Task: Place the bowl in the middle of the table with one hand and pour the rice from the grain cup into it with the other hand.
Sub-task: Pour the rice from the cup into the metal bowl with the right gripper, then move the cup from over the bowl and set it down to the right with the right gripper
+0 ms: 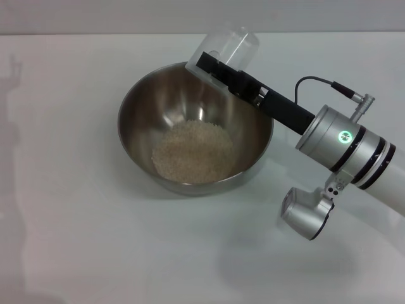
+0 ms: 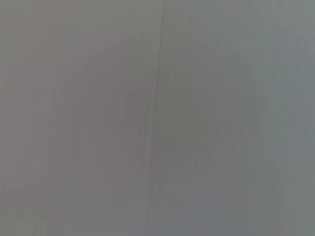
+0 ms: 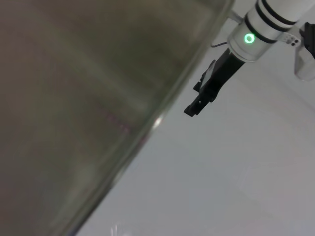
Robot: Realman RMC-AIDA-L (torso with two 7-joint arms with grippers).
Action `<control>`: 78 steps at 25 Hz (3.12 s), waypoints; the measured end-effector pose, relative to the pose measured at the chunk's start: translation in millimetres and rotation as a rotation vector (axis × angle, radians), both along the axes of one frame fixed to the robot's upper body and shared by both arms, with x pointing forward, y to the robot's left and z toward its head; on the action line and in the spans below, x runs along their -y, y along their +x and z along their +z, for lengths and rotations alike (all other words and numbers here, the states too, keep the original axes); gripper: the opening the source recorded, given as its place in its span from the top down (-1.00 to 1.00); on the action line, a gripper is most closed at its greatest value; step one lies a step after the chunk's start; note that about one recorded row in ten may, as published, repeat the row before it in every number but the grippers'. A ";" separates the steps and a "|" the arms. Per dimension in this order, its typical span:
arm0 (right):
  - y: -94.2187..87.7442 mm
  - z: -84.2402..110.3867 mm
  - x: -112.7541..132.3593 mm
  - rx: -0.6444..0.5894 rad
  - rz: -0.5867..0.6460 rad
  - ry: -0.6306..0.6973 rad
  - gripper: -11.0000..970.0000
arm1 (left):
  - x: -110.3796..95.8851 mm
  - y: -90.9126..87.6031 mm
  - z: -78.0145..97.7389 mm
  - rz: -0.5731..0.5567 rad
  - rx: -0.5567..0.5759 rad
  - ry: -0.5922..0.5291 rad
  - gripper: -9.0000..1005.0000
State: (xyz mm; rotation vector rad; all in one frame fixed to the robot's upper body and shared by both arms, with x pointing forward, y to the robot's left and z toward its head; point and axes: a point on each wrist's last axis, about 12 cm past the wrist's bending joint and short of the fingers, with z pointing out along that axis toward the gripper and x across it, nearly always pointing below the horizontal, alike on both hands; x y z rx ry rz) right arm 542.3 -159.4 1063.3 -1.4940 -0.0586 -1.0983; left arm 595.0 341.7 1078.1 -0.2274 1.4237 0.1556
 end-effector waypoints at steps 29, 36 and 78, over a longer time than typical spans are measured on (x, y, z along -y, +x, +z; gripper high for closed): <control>-6.5 0.4 -9.0 -0.030 -0.016 0.068 0.94 | -1.2 -2.1 -1.6 0.002 -0.001 -0.008 -0.68; -8.0 3.3 -11.9 -0.233 -0.109 0.327 0.94 | 1.6 0.2 0.1 -0.007 0.004 -0.007 -0.68; 9.8 -40.1 75.3 -0.996 -0.585 1.913 0.94 | 11.0 4.7 3.2 -0.049 0.006 0.018 -0.68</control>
